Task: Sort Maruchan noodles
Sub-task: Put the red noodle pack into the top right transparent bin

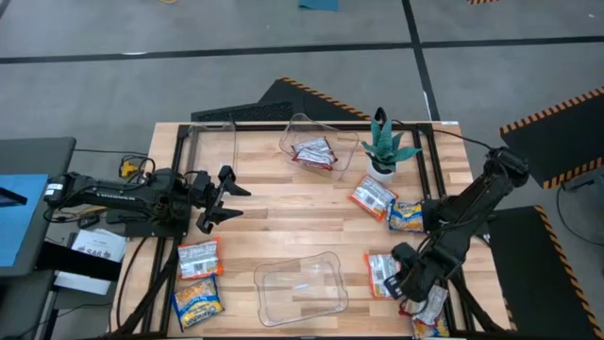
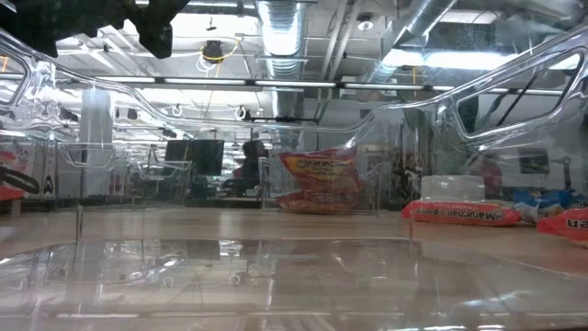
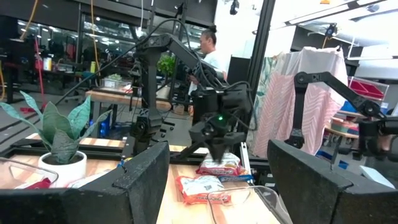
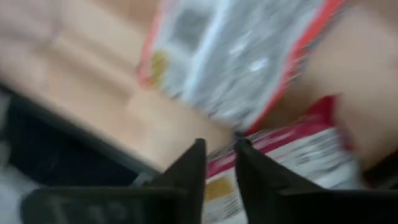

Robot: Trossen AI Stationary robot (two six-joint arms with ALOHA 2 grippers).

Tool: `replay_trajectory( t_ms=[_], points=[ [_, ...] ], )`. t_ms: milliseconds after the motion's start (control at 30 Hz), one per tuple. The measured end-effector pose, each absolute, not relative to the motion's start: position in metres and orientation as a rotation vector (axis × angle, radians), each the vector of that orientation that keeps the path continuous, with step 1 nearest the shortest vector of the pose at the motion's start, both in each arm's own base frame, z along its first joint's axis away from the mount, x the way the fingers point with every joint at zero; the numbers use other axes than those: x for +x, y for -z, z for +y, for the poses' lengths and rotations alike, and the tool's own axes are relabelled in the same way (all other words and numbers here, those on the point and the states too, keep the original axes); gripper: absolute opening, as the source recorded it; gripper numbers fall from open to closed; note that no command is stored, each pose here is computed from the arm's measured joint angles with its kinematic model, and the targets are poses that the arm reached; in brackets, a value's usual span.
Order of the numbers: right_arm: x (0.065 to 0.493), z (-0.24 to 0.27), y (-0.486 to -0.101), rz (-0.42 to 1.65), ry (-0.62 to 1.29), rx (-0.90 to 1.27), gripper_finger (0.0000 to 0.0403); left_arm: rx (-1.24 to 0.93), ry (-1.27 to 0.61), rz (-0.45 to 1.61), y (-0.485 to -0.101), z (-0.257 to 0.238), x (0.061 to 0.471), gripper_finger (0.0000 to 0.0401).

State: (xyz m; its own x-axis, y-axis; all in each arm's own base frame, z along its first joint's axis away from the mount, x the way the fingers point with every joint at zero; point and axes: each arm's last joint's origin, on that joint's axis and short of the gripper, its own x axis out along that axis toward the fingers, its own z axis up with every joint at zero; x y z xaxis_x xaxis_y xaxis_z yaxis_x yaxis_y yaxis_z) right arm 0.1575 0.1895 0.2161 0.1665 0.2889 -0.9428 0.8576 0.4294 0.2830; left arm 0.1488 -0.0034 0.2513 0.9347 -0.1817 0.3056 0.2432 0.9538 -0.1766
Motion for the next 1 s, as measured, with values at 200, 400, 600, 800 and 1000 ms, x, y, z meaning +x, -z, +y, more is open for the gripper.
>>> replay_trajectory(
  t_ms=[200, 400, 600, 800, 1000],
  points=[
    [0.163, 0.212, -0.223, 1.357, 0.306, 1.196, 0.0206, -0.214, 0.219, -0.291, -0.251, -0.003, 0.149, 0.0256],
    [0.182, 0.223, -0.233, 1.279, 0.109, 1.218, 0.0246, -0.214, 0.218, -0.291, -0.251, -0.003, 0.149, 0.0256],
    [0.205, 0.227, -0.257, 1.370, 0.168, 1.040, 0.0248, -0.212, 0.217, -0.292, -0.251, -0.003, 0.149, 0.0256],
    [0.220, 0.242, -0.257, 1.653, 0.322, 0.694, 0.0248, -0.211, 0.217, -0.292, -0.251, -0.003, 0.149, 0.0256],
    [0.239, 0.265, -0.230, 1.827, 0.250, 0.525, 0.0249, -0.211, 0.216, -0.291, -0.251, -0.003, 0.149, 0.0256]
  ],
)
